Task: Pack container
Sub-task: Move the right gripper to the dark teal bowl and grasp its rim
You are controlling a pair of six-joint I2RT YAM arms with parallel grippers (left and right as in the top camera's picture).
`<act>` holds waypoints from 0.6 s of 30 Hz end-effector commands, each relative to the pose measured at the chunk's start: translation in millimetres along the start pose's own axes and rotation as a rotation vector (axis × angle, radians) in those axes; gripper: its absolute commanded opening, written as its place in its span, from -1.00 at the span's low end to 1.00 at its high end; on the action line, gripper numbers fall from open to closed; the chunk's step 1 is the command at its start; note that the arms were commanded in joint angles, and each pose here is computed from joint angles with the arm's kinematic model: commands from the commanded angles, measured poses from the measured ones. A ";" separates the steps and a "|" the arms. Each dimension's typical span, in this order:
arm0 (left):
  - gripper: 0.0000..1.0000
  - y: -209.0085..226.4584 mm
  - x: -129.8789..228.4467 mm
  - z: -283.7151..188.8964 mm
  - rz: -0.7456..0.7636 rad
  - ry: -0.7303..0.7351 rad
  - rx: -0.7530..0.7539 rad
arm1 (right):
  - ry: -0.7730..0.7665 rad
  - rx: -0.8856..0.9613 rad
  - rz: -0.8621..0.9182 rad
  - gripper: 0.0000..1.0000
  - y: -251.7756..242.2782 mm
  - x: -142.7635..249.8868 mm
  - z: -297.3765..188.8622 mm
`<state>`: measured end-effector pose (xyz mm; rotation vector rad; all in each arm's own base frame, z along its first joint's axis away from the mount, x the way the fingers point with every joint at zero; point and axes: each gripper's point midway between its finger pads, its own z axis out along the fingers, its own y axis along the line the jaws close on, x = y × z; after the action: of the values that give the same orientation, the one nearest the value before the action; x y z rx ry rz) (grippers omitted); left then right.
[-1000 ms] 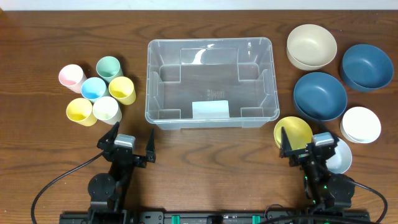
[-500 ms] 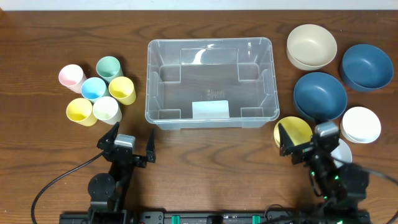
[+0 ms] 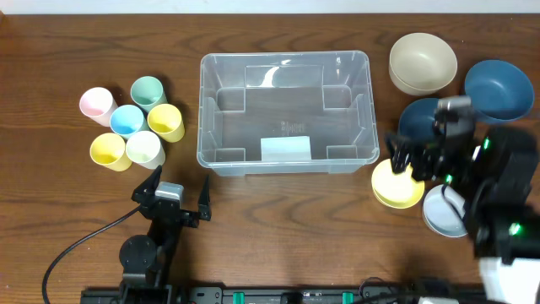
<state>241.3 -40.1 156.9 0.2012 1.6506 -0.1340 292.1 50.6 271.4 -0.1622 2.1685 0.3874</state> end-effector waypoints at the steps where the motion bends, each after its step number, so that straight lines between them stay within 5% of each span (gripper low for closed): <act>1: 0.96 -3.6 15.4 0.9 0.010 0.044 0.019 | 0.004 -0.014 -0.039 0.98 3.7 -37.1 -6.8; 8: 0.96 -3.6 15.4 0.9 0.010 0.044 0.019 | 0.032 -0.111 -0.027 0.98 16.3 -56.9 2.0; 18: 0.96 -3.6 15.4 0.9 0.010 0.044 0.019 | 0.338 0.278 0.268 0.99 -76.6 8.7 54.9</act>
<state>241.3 -40.1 156.9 0.2009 1.6506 -0.1343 339.0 21.7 242.7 0.0671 2.4821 0.3076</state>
